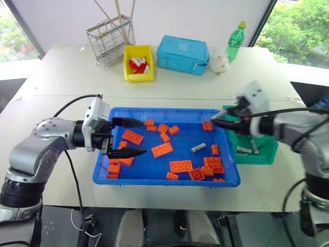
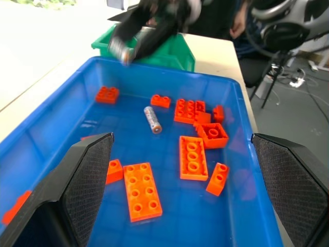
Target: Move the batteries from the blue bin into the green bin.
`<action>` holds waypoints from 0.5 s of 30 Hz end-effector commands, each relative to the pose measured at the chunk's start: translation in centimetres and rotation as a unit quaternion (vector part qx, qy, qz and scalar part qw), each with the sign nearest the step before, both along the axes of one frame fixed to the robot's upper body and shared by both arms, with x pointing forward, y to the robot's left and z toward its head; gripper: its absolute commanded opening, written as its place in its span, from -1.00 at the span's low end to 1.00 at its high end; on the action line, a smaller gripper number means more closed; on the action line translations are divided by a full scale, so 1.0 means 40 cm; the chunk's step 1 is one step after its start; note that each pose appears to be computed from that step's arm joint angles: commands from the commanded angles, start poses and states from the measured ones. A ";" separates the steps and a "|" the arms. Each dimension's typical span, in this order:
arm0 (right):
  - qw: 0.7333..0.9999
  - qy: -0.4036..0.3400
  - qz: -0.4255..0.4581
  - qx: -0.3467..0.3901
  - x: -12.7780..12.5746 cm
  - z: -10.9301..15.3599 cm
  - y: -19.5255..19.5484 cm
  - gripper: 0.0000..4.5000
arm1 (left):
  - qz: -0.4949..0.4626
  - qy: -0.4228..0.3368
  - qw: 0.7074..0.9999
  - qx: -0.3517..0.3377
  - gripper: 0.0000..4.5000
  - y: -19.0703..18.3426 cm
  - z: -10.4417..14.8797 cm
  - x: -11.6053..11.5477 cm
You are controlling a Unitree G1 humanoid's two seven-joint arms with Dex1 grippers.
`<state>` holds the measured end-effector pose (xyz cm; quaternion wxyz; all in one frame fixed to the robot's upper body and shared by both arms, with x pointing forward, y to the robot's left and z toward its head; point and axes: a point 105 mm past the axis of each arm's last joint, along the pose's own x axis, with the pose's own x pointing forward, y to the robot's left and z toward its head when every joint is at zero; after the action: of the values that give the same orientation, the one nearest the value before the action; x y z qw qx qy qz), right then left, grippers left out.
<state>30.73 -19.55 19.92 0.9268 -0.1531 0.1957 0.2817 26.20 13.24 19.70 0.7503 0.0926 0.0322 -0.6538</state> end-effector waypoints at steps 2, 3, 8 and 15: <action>0.998 -0.016 -0.050 -0.025 -0.033 0.021 -0.093 -0.01 | -0.018 -0.015 1.000 0.000 1.00 -0.010 0.007 -0.003; 0.997 -0.011 -0.066 -0.029 -0.038 0.013 -0.117 -0.01 | -0.021 -0.014 1.000 0.000 1.00 -0.011 0.007 -0.001; 0.997 -0.006 -0.071 -0.043 -0.050 -0.012 -0.136 0.90 | -0.030 -0.015 0.999 -0.002 1.00 -0.017 0.006 0.007; 0.992 -0.073 0.055 -0.085 -0.035 0.056 -0.016 0.97 | -0.040 -0.014 0.999 -0.002 1.00 -0.023 0.008 0.004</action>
<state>29.79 -22.22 20.86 0.9219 -0.2264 0.1748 0.2612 26.52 12.51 19.48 0.7300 0.0937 0.0292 -0.6764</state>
